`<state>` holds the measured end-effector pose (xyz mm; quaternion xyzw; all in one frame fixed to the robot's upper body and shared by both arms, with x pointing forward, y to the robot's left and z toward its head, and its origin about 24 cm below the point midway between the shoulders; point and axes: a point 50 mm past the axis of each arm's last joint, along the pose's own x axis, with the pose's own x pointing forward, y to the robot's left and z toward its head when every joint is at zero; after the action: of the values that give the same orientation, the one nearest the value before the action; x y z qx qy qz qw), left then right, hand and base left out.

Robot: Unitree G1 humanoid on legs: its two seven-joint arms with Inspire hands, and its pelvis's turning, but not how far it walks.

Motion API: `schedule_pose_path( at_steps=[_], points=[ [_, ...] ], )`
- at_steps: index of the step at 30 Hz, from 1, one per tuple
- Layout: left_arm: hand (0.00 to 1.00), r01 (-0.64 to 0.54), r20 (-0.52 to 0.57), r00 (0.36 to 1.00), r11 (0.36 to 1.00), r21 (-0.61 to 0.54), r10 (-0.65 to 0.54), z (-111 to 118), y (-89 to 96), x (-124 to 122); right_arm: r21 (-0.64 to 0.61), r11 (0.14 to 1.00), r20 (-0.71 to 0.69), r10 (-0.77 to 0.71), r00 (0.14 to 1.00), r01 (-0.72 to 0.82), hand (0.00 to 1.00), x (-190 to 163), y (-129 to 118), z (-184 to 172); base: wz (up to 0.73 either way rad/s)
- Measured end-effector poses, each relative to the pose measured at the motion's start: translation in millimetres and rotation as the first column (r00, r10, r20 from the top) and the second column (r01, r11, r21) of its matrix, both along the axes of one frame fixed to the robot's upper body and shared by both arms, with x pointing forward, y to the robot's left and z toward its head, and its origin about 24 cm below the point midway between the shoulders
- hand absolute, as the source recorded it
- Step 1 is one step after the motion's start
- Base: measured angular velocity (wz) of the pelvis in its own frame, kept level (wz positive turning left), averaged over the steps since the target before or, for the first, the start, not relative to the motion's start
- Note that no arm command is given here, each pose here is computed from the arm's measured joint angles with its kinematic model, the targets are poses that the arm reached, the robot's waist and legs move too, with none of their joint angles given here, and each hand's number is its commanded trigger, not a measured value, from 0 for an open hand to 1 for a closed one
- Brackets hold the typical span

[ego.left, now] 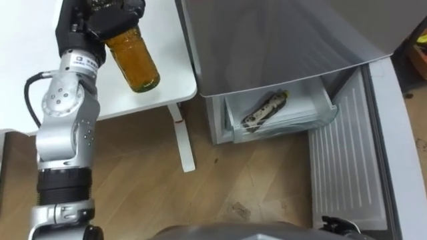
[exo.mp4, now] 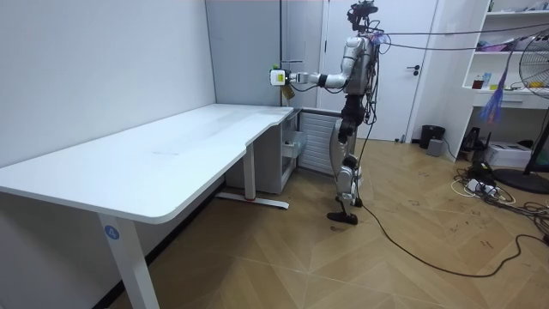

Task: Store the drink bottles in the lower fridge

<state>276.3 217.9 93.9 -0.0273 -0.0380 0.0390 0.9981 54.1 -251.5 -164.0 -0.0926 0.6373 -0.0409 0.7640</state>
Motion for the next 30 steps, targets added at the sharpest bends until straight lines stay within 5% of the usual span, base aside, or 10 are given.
schedule_pose_path(
  at_steps=[16, 24, 30],
  points=[
    [1.0, 0.125, -0.051, 0.991, 0.992, 0.001, -0.125, -18, -21.6, -27, -0.019, 0.996, 0.005, 0.093, 0.996, -0.093, 0.0, 7, 3, 1, 0.09],
    [1.0, 0.16, -0.067, 0.984, 0.981, -0.111, -0.168, -29, -37.3, -33, -0.026, 0.994, 0.011, 0.111, 0.994, -0.111, 0.0, 11, 5, 1, 0.05],
    [1.0, 0.166, -0.03, 0.985, 0.978, -0.125, -0.17, -28, -43.2, -35, 0.003, 0.985, 0.157, 0.172, 0.973, -0.174, 0.0, 46, 23, 6, 0.02]
  ],
)
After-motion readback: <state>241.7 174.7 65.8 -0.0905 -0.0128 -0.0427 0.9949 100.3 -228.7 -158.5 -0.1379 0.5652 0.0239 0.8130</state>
